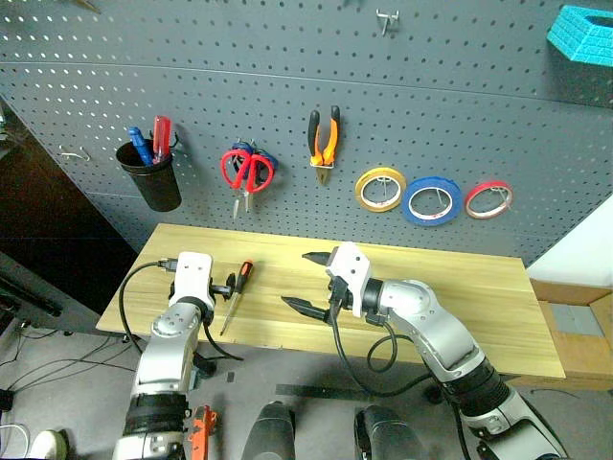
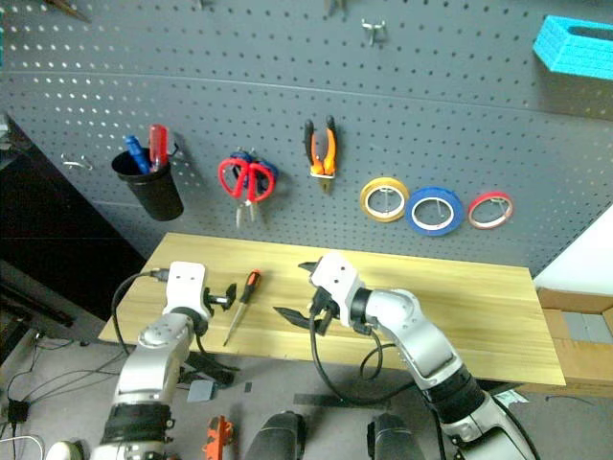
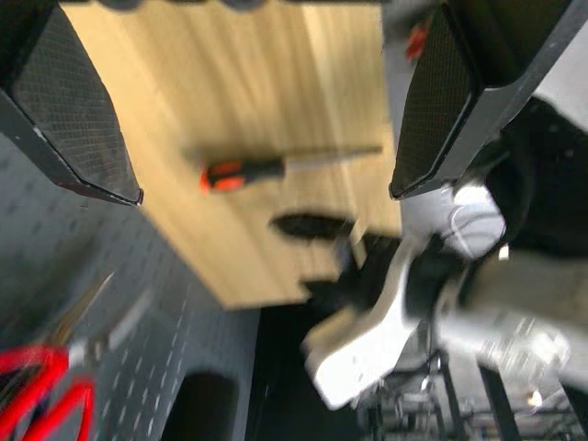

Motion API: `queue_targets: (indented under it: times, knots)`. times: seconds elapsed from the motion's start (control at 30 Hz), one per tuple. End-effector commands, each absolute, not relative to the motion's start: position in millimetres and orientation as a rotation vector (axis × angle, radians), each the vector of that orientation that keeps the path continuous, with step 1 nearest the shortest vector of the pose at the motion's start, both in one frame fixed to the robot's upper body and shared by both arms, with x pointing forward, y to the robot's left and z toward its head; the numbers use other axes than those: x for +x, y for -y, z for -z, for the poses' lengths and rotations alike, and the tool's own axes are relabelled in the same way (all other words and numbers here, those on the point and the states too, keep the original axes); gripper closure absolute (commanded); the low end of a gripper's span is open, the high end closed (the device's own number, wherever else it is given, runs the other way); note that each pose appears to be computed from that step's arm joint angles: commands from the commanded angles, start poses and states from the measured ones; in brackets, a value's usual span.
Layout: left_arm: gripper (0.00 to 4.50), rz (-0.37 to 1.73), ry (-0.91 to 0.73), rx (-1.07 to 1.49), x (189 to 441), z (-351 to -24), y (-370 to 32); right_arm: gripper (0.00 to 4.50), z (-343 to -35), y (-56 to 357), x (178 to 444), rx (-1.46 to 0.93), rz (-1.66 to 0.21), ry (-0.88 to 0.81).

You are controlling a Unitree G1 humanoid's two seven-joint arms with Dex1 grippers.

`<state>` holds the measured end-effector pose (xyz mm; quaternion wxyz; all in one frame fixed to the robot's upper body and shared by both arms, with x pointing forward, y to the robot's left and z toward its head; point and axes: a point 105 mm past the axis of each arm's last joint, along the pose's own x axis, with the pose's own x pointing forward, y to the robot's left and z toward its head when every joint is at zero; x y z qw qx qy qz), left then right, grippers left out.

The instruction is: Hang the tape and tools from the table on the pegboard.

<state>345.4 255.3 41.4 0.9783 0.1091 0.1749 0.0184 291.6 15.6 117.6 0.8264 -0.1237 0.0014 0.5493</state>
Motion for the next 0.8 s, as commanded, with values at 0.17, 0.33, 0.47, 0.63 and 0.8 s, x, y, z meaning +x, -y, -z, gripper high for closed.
queue_targets:
  times: [0.17, 0.33, 0.47, 0.63, 0.8]
  knots:
    - [0.04, 0.141, -0.442, 0.205, 368, -20, -239, 0.0, -136, -25, 296, -0.269, -1.182, 0.044]
    - [0.04, 0.197, -0.452, 0.217, 386, -17, -231, 0.0, -142, -27, 298, -0.252, -1.167, 0.049]
    - [0.04, 0.184, -0.448, 0.227, 394, -19, -236, 0.0, -142, -27, 299, -0.244, -1.157, 0.048]
    - [0.04, 0.148, -0.493, 0.277, 395, -17, -248, 0.0, -143, -24, 304, -0.243, -1.136, 0.043]
    - [1.31, 0.142, -0.528, 0.287, 391, -13, -252, 0.0, -143, -24, 306, -0.241, -1.131, 0.049]
